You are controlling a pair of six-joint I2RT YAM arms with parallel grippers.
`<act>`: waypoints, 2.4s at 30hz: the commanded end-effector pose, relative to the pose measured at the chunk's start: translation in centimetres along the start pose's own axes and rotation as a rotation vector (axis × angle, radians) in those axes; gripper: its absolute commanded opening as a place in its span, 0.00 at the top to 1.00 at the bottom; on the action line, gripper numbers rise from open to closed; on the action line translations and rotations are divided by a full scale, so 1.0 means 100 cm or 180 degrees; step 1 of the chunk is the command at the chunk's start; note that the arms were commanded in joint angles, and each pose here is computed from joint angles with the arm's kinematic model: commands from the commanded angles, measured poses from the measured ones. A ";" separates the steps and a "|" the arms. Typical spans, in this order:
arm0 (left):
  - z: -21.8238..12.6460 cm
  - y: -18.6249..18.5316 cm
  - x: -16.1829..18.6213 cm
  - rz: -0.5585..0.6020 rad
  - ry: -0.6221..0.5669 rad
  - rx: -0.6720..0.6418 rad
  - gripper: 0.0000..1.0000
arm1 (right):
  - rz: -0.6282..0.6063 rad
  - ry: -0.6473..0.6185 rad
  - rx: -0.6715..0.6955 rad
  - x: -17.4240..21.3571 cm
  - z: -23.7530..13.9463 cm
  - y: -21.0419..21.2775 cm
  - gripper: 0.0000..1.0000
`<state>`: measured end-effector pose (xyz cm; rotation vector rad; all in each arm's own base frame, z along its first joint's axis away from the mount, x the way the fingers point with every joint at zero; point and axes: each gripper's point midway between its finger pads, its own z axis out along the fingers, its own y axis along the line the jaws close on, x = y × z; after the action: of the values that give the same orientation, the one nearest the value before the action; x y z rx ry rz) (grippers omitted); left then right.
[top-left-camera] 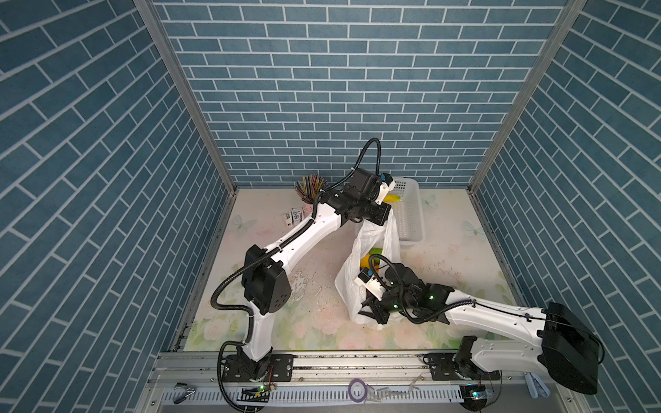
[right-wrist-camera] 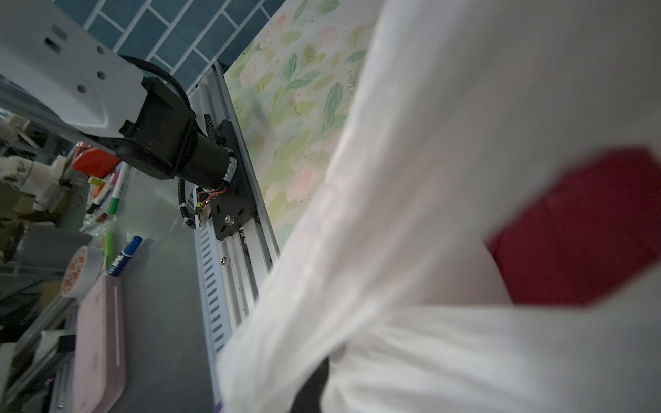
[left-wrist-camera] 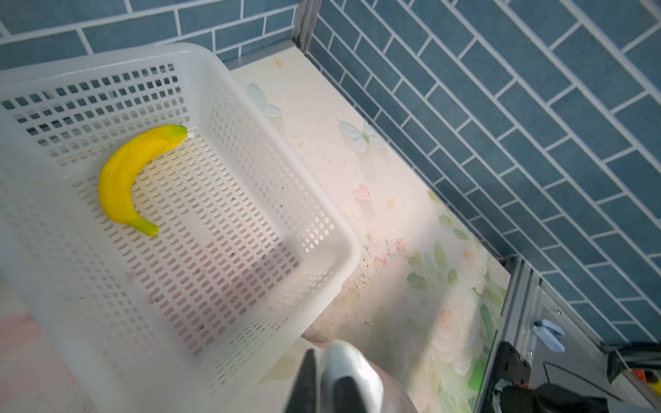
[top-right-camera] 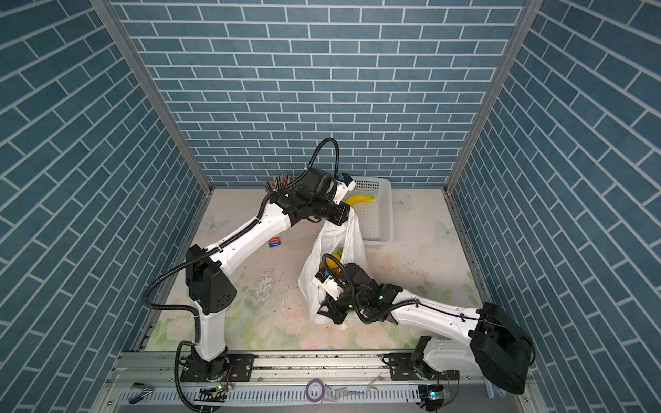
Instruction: Untie the knot of the plastic bag and take out the fruit
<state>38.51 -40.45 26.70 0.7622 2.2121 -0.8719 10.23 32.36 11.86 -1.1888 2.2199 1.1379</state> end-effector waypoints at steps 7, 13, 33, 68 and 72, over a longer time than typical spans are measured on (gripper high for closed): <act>-0.060 -0.008 -0.051 0.0117 -0.0960 -0.0135 0.41 | 0.0138 -0.0653 0.0931 -0.032 -0.059 -0.019 0.44; -0.092 -0.016 -0.044 0.0129 -0.1118 -0.0226 0.27 | 0.0023 -0.1200 0.1214 -0.076 -0.096 -0.016 0.25; -0.156 -0.065 0.036 -0.0671 -0.1050 -0.0254 0.56 | 0.1507 -0.1562 0.2284 -0.115 -0.155 -0.088 0.29; -0.029 -0.076 0.258 -0.0366 0.0464 -0.0193 0.40 | 0.1191 -0.1175 0.2150 -0.066 -0.136 -0.122 0.95; -0.039 -0.068 0.227 -0.0366 0.0144 -0.0453 0.24 | 0.1476 -0.1009 0.2030 -0.032 -0.128 -0.118 0.89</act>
<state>16.28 -35.55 12.66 0.6909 2.4178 -0.7914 24.27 20.47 17.62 -0.2341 2.2930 0.5539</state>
